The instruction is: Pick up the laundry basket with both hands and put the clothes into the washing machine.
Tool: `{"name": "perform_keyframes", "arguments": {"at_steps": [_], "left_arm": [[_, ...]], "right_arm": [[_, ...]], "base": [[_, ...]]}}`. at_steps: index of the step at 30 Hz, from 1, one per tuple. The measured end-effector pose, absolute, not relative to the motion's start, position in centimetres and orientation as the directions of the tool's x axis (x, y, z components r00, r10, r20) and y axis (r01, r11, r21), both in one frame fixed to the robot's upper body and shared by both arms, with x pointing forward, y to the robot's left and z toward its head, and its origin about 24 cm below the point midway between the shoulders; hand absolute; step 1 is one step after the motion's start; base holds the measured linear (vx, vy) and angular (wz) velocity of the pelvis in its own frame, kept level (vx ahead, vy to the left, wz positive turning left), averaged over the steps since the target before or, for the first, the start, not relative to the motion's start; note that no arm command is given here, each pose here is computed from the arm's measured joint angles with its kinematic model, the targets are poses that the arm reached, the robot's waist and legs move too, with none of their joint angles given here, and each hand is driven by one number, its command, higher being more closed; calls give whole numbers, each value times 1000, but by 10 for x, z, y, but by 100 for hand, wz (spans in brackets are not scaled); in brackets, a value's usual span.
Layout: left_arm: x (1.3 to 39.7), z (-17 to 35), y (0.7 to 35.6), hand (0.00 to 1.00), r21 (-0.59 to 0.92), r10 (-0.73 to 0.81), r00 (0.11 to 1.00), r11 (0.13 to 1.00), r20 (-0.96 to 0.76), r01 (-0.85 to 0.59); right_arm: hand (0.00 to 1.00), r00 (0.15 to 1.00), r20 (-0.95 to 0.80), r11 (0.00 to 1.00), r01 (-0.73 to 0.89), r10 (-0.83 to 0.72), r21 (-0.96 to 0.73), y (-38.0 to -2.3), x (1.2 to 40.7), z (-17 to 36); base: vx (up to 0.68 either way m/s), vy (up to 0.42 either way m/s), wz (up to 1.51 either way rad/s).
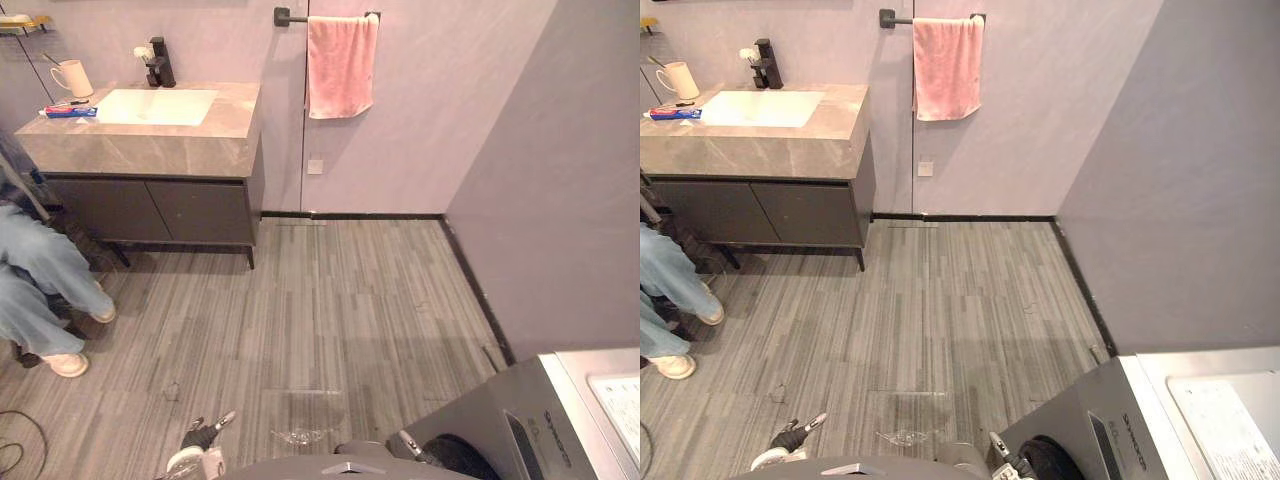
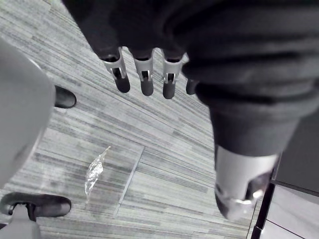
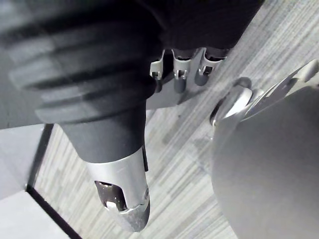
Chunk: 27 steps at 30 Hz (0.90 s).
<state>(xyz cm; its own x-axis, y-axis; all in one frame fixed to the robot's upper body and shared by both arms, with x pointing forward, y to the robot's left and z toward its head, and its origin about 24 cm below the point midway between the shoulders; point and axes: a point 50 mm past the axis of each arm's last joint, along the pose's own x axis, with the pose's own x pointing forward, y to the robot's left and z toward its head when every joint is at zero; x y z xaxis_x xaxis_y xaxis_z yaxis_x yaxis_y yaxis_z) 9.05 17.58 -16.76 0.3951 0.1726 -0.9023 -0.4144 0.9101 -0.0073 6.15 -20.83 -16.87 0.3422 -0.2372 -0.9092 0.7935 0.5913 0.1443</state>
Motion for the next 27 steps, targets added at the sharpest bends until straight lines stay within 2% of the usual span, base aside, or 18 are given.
{"name": "perform_keyframes", "arguments": {"at_steps": [5, 10, 15, 17, 21, 27], "left_arm": [[92, -167, 181, 0, 5, 182, 394, 913, -901, -408], [102, -161, 199, 0, 41, 228, 432, 915, -872, -401], [89, -164, 199, 0, 60, 239, 398, 909, -886, -413], [82, -168, 187, 0, 39, 213, 378, 907, -901, -419], [79, -169, 191, 0, 54, 221, 359, 905, -907, -422], [76, -170, 192, 0, 85, 198, 344, 945, -918, -316]], "right_arm": [[0, 315, -923, 584, 801, -222, 133, -205, 63, -171], [0, 345, -917, 628, 763, -199, 151, -197, 72, -170], [0, 374, -903, 628, 760, -213, 166, -201, 80, -168], [0, 383, -891, 635, 757, -243, 152, -213, 83, -165], [0, 374, -899, 635, 757, -228, 153, -209, 83, -166], [0, 319, -922, 632, 767, -218, 115, -207, 65, -171]], "base": [[72, -78, 32], [-20, -26, 20], [13, 53, -10], [-16, 165, -10], [9, 119, -13], [50, 63, -13]]}}
